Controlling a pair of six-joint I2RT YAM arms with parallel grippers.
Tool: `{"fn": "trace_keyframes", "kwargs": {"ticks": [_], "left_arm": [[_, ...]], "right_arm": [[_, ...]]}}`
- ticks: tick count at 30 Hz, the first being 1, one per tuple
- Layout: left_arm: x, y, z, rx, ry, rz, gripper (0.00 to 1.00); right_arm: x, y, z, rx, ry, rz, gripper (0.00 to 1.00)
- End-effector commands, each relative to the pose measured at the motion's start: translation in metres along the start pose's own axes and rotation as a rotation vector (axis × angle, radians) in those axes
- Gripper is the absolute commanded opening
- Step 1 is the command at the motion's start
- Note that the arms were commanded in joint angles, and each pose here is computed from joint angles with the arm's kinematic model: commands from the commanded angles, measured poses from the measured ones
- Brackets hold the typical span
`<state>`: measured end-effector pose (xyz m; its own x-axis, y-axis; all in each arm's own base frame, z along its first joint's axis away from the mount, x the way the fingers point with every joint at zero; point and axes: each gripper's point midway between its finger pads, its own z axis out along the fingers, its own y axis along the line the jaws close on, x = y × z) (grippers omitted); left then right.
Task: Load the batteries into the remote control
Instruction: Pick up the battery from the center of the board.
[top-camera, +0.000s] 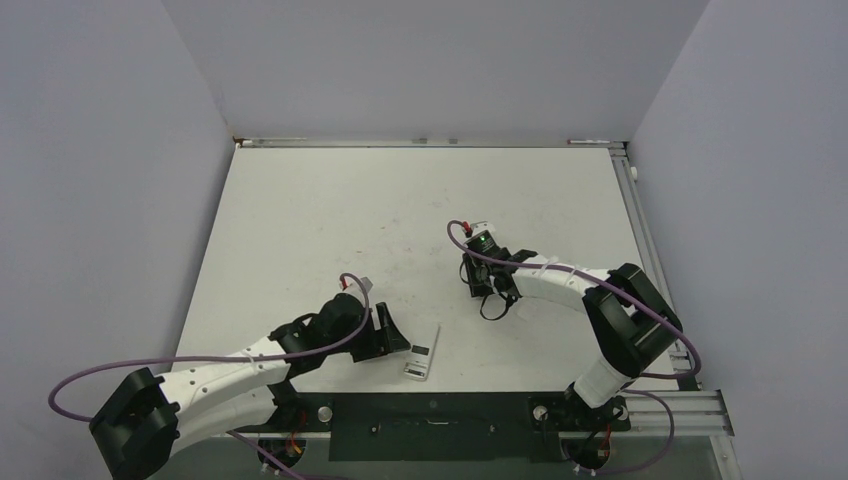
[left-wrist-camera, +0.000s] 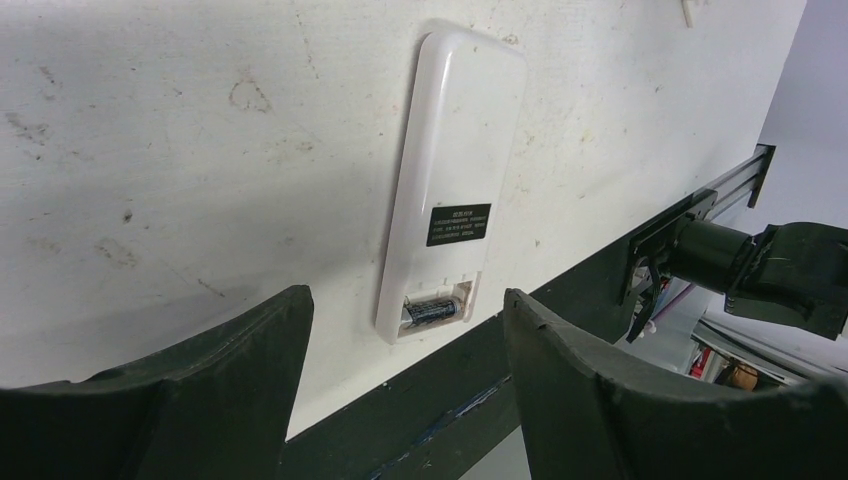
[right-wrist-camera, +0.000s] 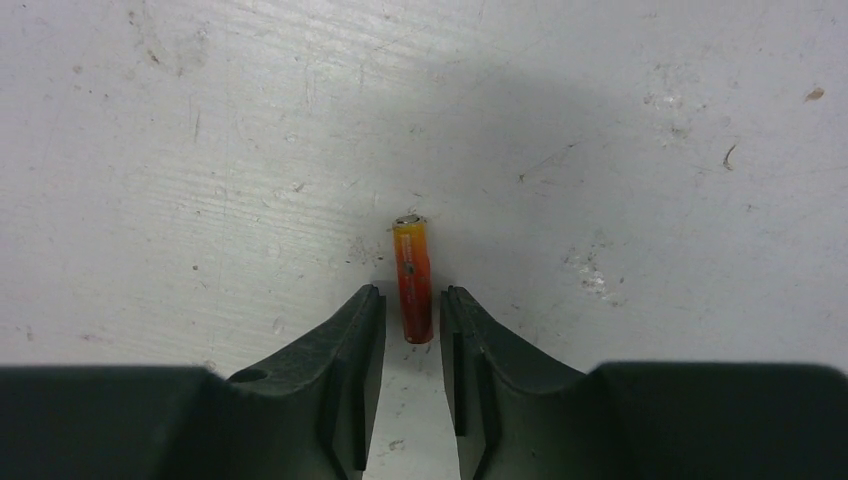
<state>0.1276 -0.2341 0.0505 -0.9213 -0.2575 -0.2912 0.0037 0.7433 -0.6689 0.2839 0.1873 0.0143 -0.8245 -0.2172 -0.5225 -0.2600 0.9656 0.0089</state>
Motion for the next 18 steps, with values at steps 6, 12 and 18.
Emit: {"fn": "trace_keyframes", "kwargs": {"ticks": [6, 12, 18], "left_arm": [[-0.001, 0.003, -0.003, 0.006, -0.002, 0.005, 0.67], [0.001, 0.008, -0.002, 0.003, -0.001, -0.004, 0.67], [0.001, 0.009, -0.002, 0.009, 0.0, -0.01, 0.67]], "right_arm": [[0.004, -0.006, 0.004, 0.024, 0.02, -0.009, 0.11], [0.007, -0.007, 0.0, 0.028, 0.019, -0.007, 0.08], [0.0, 0.003, -0.021, -0.008, -0.026, -0.011, 0.08]]}}
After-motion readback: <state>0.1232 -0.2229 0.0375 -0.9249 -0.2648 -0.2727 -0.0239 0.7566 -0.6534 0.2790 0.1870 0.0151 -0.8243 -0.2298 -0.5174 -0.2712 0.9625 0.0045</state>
